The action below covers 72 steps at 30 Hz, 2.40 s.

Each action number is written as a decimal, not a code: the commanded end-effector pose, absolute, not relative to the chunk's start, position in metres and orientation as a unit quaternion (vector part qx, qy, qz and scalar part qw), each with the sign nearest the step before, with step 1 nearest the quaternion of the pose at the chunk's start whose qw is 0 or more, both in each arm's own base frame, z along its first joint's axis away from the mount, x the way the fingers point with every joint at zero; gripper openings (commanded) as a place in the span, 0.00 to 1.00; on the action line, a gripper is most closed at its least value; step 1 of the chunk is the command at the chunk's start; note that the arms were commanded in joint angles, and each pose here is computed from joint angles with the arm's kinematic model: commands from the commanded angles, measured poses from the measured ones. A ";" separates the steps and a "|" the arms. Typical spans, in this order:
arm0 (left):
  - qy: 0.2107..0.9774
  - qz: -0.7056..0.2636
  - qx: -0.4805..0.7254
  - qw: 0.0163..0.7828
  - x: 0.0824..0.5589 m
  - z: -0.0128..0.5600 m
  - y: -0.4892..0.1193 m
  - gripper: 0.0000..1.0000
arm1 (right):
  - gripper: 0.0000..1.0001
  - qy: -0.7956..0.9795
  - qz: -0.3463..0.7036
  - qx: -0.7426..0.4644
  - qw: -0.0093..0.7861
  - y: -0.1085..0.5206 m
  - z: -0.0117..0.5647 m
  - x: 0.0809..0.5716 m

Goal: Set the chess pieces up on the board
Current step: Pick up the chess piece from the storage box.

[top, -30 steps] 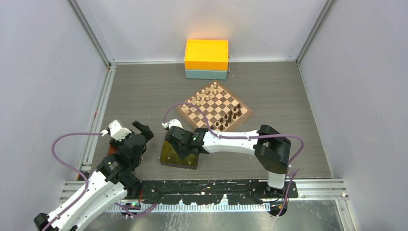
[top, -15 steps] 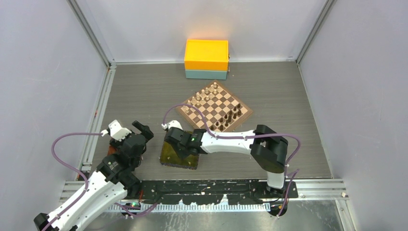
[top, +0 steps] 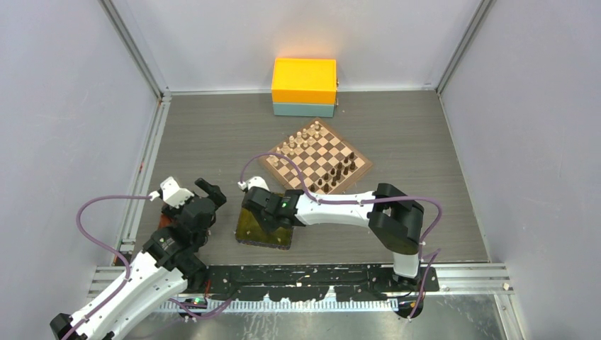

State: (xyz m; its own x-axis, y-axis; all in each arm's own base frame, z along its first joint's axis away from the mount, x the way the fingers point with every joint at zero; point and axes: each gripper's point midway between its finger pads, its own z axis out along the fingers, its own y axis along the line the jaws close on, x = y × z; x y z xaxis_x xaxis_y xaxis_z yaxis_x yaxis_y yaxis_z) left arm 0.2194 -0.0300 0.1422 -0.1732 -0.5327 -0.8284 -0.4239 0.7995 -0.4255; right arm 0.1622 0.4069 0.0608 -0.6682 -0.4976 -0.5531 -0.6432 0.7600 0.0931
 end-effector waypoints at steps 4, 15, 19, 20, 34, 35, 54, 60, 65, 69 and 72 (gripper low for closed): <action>0.748 -0.046 -0.327 0.576 0.223 0.150 -0.026 1.00 | 0.31 0.895 0.155 -0.305 0.286 0.416 0.076 0.174; 0.747 -0.045 -0.326 0.578 0.223 0.152 -0.026 1.00 | 0.31 0.897 0.152 -0.305 0.282 0.414 0.072 0.177; 0.747 -0.044 -0.326 0.578 0.223 0.152 -0.026 1.00 | 0.31 0.898 0.154 -0.304 0.277 0.414 0.068 0.177; 0.746 -0.045 -0.326 0.579 0.224 0.152 -0.026 1.00 | 0.31 0.898 0.154 -0.305 0.276 0.415 0.067 0.177; 0.747 -0.042 -0.326 0.578 0.223 0.150 -0.025 1.00 | 0.31 0.901 0.156 -0.303 0.267 0.416 0.058 0.175; 0.748 -0.042 -0.325 0.577 0.223 0.150 -0.025 1.00 | 0.31 0.902 0.156 -0.303 0.266 0.416 0.058 0.176; 0.748 -0.044 -0.327 0.576 0.223 0.149 -0.026 1.00 | 0.01 0.897 0.146 -0.296 0.293 0.406 0.083 0.183; 0.749 -0.043 -0.327 0.574 0.222 0.147 -0.025 1.00 | 0.01 0.890 0.135 -0.294 0.321 0.400 0.104 0.193; 0.748 -0.044 -0.327 0.575 0.222 0.148 -0.025 1.00 | 0.01 0.886 0.132 -0.288 0.338 0.394 0.117 0.201; 0.749 -0.043 -0.327 0.574 0.222 0.148 -0.025 1.00 | 0.01 0.882 0.121 -0.283 0.356 0.387 0.132 0.209; 0.749 -0.044 -0.327 0.574 0.222 0.148 -0.026 1.00 | 0.01 0.879 0.110 -0.264 0.381 0.372 0.153 0.224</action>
State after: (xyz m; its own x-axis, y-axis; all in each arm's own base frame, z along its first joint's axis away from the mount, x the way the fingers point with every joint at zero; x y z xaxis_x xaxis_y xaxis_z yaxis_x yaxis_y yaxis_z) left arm 0.2195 -0.0288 0.1423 -0.1684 -0.5304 -0.8309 -0.4281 0.7986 -0.4230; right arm 0.1987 0.3805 0.0925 -0.6277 -0.4671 -0.6228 -0.5958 0.8031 -0.0019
